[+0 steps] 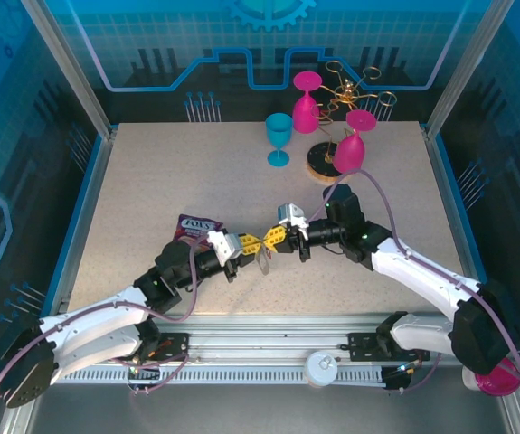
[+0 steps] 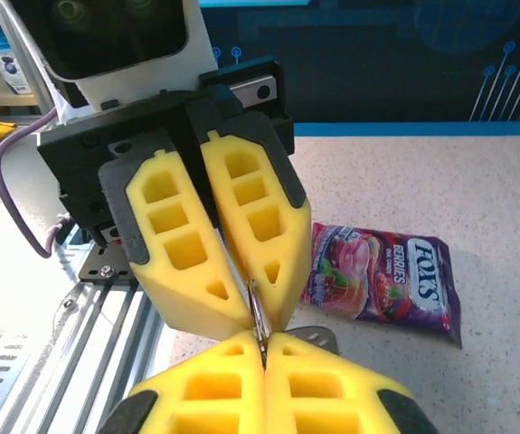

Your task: Put the keys on the keyring

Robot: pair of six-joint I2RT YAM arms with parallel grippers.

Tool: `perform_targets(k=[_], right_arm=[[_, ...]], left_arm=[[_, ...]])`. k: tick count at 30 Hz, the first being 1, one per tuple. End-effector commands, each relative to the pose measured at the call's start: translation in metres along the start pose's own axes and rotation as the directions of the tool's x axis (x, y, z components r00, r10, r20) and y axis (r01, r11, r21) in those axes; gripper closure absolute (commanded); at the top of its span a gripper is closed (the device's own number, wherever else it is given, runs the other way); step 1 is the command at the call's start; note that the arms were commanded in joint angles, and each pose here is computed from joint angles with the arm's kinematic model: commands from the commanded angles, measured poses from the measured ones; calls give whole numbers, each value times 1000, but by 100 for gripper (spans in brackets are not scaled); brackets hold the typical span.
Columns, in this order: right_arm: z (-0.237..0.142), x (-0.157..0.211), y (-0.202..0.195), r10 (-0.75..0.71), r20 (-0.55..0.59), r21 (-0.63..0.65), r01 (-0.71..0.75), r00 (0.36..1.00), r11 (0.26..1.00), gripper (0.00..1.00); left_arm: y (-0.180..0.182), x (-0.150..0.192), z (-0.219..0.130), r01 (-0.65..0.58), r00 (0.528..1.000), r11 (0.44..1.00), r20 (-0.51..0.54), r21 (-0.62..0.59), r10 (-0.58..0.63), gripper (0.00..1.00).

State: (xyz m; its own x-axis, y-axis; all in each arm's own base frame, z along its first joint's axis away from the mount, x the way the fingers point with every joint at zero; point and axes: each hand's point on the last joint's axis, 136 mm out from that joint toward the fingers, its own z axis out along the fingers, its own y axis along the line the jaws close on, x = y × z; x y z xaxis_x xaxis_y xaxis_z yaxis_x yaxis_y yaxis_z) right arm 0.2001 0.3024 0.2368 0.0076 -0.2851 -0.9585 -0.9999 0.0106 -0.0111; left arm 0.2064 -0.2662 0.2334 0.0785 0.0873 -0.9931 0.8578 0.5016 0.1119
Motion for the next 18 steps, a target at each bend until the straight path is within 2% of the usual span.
perform_targets(k=[1,5,9,18], right_arm=[[-7,1,8,-75,-132,-14,74,988,997,100],[-7,8,15,-126,-271,-44,118,954,992,100],[-3,5,20,-170,-323,-80,152,931,985,100],[16,-14,37,-198,-247,-149,165,948,975,100]], left_arm=[[6,6,-1,-48,994,999,-103,-21,45,88],[1,14,-1,-54,983,998,-172,17,56,93],[-1,12,0,-55,984,998,-169,29,59,94],[-6,7,9,-46,988,996,-143,72,56,93]])
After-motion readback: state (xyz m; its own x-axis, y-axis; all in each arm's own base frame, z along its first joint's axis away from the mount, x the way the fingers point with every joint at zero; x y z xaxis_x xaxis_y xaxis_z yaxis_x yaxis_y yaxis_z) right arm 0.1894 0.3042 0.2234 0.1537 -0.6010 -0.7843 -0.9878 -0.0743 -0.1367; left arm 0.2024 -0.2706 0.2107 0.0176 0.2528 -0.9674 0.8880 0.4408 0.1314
